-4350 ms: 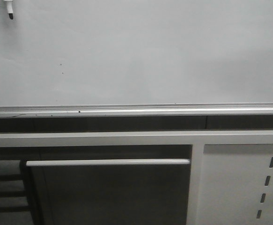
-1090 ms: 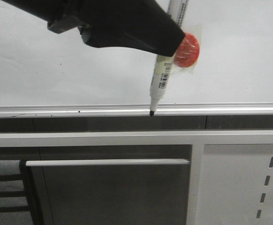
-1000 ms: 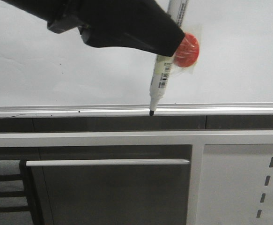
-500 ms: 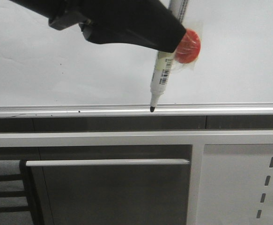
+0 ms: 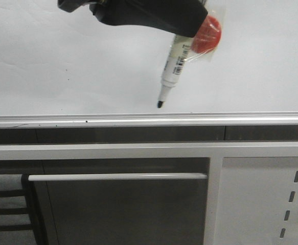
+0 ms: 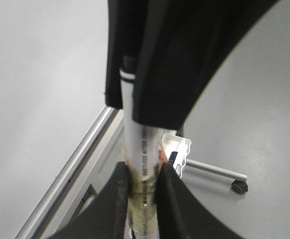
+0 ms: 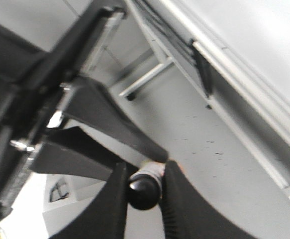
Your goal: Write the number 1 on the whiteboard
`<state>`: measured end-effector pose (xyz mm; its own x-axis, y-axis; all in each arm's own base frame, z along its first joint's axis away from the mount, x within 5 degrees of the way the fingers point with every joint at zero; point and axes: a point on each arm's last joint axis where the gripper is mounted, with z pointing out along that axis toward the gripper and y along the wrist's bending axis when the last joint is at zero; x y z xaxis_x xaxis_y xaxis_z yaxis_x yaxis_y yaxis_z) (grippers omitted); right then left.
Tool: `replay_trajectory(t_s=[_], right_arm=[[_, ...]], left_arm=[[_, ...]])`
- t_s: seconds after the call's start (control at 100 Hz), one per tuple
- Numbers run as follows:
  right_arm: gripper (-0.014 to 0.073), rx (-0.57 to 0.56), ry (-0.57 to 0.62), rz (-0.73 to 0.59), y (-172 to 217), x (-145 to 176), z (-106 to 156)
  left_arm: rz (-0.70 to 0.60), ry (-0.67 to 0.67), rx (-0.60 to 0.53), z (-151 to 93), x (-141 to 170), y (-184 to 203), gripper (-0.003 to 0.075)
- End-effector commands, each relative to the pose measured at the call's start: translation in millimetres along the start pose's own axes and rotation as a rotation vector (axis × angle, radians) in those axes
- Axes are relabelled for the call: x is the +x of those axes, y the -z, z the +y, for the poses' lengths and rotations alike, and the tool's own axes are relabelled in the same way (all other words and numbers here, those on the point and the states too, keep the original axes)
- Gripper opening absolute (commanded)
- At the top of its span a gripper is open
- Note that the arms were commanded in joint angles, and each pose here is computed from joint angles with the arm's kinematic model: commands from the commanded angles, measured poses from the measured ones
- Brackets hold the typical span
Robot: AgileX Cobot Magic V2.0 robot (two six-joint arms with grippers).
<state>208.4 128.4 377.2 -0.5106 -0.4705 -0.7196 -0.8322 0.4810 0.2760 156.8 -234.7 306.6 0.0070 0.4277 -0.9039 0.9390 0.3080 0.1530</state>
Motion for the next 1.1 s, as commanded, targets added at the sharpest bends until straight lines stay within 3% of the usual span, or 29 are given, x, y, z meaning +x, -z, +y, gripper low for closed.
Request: replay_trajectory(t_s=[0.0, 0.14, 0.21, 0.28, 0.4, 0.45, 0.51, 0.79, 0.84, 0.91, 1.0, 1.09], right_arm=[[-0.0066, -0.063, -0.008, -0.093, 9.9, -12.0, 13.7], [-0.0064, -0.063, -0.008, -0.093, 9.9, -12.0, 13.7], [-0.0064, -0.063, -0.008, -0.093, 9.9, -12.0, 13.7], [-0.0063, -0.063, -0.008, -0.093, 9.9, -12.0, 13.7], [-0.0054, -0.04, 0.0, -0.124, 14.1, -13.7, 15.7], [-0.0053, -0.023, 0.01, -0.149, 18.5, -14.4, 18.5], [-0.0053, 0.003, 0.019, -0.185, 24.3, -13.3, 22.6], [-0.0051, 0.258, 0.057, -0.416, 54.4, 33.1, 46.7], [-0.0051, 0.316, 0.052, -0.479, 58.0, 47.1, 49.5], [-0.0051, 0.398, 0.029, -0.589, 62.0, 70.2, 52.5], [-0.0051, 0.442, -0.01, -0.696, 64.1, 94.7, 56.8], [-0.0051, 0.468, -0.025, -0.742, 62.0, 109.9, 57.1]], left_arm=[[-0.057, -0.022, -0.004, 0.1, -16.8, 7.7, -0.002], [-0.057, -0.023, 0.01, -1.1, -16.7, 7.7, -0.0014], [-0.062, -0.027, 0.015, -1.7, -18.1, 9.0, 0.0038], [-0.074, -0.03, 0.009, -0.9, -21.2, 12.2, 0.0143], [-0.105, -0.024, -0.032, 4.8, -26.3, 24.5, 0.0388], [-0.122, -0.014, -0.053, 8.5, -28.6, 31.5, 0.0452], [-0.146, 0.004, -0.089, 14.4, -31.8, 42.7, 0.0476], [-0.282, 0.141, -0.313, 37.8, -35.7, 114.9, 0.0441], [-0.303, 0.19, -0.355, 39.9, -31.9, 127.1, 0.0382], [-0.323, 0.232, -0.403, 38.7, -24.3, 140.9, 0.0242], [-0.345, 0.25, -0.463, 32.5, -12.3, 155.6, -0.0025], [-0.384, 0.292, -0.534, 26.6, -0.5, 167.1, -0.002]])
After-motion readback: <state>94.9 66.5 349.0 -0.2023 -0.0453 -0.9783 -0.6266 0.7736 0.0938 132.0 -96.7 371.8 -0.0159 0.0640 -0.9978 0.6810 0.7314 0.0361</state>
